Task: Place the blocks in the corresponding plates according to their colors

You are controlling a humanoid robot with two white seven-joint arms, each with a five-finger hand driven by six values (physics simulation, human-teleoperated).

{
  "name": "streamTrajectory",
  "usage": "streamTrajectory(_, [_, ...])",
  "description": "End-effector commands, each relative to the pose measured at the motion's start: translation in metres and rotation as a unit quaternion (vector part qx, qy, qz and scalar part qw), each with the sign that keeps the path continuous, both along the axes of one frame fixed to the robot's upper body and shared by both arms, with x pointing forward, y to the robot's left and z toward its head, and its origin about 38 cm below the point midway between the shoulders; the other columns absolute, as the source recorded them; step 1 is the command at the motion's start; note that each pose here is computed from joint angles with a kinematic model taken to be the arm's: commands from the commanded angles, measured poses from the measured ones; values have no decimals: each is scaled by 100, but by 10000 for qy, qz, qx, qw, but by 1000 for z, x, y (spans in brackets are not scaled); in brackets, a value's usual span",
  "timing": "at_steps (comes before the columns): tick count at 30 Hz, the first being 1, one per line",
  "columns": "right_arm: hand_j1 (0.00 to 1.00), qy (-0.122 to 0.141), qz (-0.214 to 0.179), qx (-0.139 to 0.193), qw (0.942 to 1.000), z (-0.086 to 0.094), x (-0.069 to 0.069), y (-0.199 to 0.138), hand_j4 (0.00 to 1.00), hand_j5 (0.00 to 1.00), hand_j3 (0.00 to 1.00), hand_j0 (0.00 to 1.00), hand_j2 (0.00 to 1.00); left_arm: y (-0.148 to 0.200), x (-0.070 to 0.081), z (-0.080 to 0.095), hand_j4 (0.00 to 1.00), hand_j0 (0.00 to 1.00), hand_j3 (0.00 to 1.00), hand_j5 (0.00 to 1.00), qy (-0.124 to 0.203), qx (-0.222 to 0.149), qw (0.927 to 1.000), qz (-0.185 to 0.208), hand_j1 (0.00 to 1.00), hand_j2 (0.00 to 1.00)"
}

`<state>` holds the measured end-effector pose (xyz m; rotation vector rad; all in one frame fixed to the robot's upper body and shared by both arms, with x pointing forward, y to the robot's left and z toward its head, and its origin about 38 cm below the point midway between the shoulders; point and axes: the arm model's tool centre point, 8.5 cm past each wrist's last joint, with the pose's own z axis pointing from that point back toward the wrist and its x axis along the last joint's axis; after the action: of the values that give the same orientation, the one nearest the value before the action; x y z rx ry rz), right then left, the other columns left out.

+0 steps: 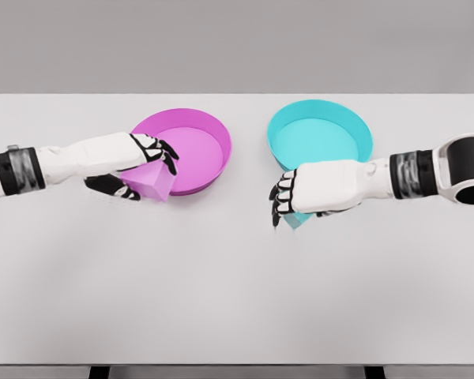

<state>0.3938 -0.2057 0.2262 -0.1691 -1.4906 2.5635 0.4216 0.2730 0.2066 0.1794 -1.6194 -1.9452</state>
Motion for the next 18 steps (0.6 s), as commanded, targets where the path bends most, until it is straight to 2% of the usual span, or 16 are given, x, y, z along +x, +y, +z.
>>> streamTrajectory(1, [69, -63, -99, 120, 9999, 9, 6, -2, 69, 69, 69, 69, 69, -4, 4, -4, 41, 41, 41, 41, 25, -100, 9999, 47, 41, 41])
streamTrajectory(4, [69, -70, -183, 104, 9998, 9, 13, -3, 69, 69, 69, 69, 69, -8, 18, 3, 41, 41, 41, 41, -54, -176, 9998, 126, 41, 41])
streamTrajectory(6, [69, -93, -204, 120, 9997, 10, 14, -4, 69, 69, 69, 69, 69, -12, 38, -2, 41, 41, 41, 41, 11, -241, 9992, 313, 41, 41])
streamTrajectory(7, [69, -106, -212, 122, 9996, 11, 15, -4, 69, 69, 69, 69, 69, -14, 45, -4, 41, 41, 41, 41, -17, -138, 9992, 368, 41, 41])
streamTrajectory(10, [69, -201, -304, 177, 9992, 19, 22, -7, 69, 69, 69, 69, 69, -25, 60, -14, 42, 42, 42, 42, 22, -46, 9988, 477, 42, 42])
streamTrajectory(12, [69, -206, -369, 201, 9989, 18, 29, -5, 69, 69, 69, 69, 69, -28, 66, -21, 47, 47, 47, 47, 113, -71, 9984, 550, 47, 47])
streamTrajectory(14, [69, -212, -436, 213, 9986, 17, 37, -3, 69, 69, 69, 69, 69, -28, 67, -23, 66, 66, 66, 66, 167, -116, 9981, 580, 66, 66])
streamTrajectory(15, [69, -229, -457, 213, 9985, 18, 40, -2, 69, 69, 69, 69, 69, -28, 68, -23, 81, 81, 81, 81, 170, -147, 9980, 592, 81, 81])
streamTrajectory(17, [69, -306, -577, 194, 9977, 23, 49, -6, 69, 69, 69, 69, 69, -30, 68, -22, 100, 100, 100, 100, 158, -173, 9981, 577, 100, 100])
streamTrajectory(18, [69, -308, -607, 191, 9975, 23, 52, -7, 69, 69, 69, 69, 69, -30, 68, -22, 100, 100, 100, 100, 161, -169, 9981, 573, 100, 100])
